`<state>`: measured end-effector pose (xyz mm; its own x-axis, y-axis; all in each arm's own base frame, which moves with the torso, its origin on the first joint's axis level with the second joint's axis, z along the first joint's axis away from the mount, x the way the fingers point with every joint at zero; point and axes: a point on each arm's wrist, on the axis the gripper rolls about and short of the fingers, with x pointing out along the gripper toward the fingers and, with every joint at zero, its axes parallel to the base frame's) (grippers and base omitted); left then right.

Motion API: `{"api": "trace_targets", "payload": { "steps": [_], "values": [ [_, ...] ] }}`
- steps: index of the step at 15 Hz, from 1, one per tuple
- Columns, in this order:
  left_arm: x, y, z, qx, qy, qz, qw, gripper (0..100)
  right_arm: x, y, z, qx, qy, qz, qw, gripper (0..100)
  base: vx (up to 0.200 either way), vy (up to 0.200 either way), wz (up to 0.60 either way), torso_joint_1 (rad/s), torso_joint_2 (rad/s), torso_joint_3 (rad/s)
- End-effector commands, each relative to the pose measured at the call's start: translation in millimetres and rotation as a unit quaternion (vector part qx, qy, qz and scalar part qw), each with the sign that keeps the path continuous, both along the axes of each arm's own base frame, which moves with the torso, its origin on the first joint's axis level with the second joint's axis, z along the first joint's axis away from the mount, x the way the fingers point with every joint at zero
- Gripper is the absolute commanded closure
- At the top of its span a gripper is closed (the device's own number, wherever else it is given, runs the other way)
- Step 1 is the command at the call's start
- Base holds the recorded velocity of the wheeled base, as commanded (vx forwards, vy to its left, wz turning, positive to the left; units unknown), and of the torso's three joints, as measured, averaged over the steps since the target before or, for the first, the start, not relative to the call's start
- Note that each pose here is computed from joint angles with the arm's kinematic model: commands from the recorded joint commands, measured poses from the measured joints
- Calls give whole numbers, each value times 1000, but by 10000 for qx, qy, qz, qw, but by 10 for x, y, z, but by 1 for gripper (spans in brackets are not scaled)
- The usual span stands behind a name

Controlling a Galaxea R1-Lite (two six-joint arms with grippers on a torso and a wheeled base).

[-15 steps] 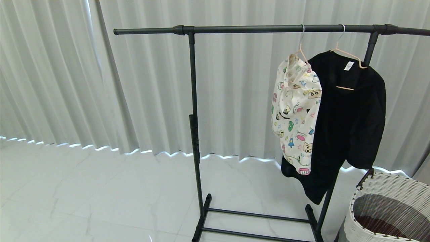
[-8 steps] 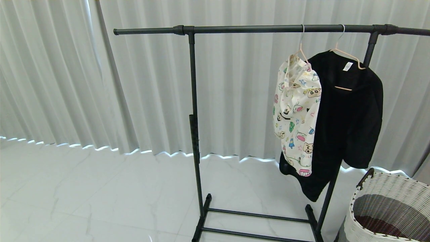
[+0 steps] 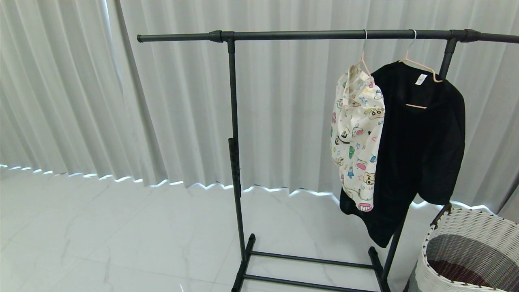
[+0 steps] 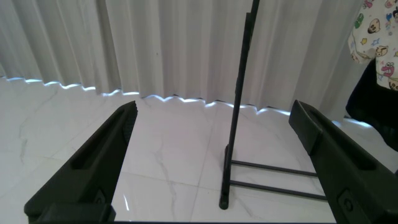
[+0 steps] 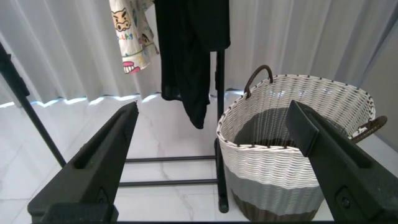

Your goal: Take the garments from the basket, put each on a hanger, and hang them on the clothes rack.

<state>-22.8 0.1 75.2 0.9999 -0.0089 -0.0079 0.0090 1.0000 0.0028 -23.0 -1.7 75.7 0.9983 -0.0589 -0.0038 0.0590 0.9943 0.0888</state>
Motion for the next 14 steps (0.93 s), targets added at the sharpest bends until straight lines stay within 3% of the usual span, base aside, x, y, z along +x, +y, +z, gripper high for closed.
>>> {"api": "trace_targets", "payload": {
  "steps": [1,14],
  "values": [
    [0,0,-1,1,-1,-1,10000,0,0,0,0,-1,-4,3,10000,0,0,0,0,0,0,0],
    [0,0,-1,2,-1,6,10000,0,0,0,-2,-1,4,3,10000,0,0,0,0,0,0,0]
  ]
}}
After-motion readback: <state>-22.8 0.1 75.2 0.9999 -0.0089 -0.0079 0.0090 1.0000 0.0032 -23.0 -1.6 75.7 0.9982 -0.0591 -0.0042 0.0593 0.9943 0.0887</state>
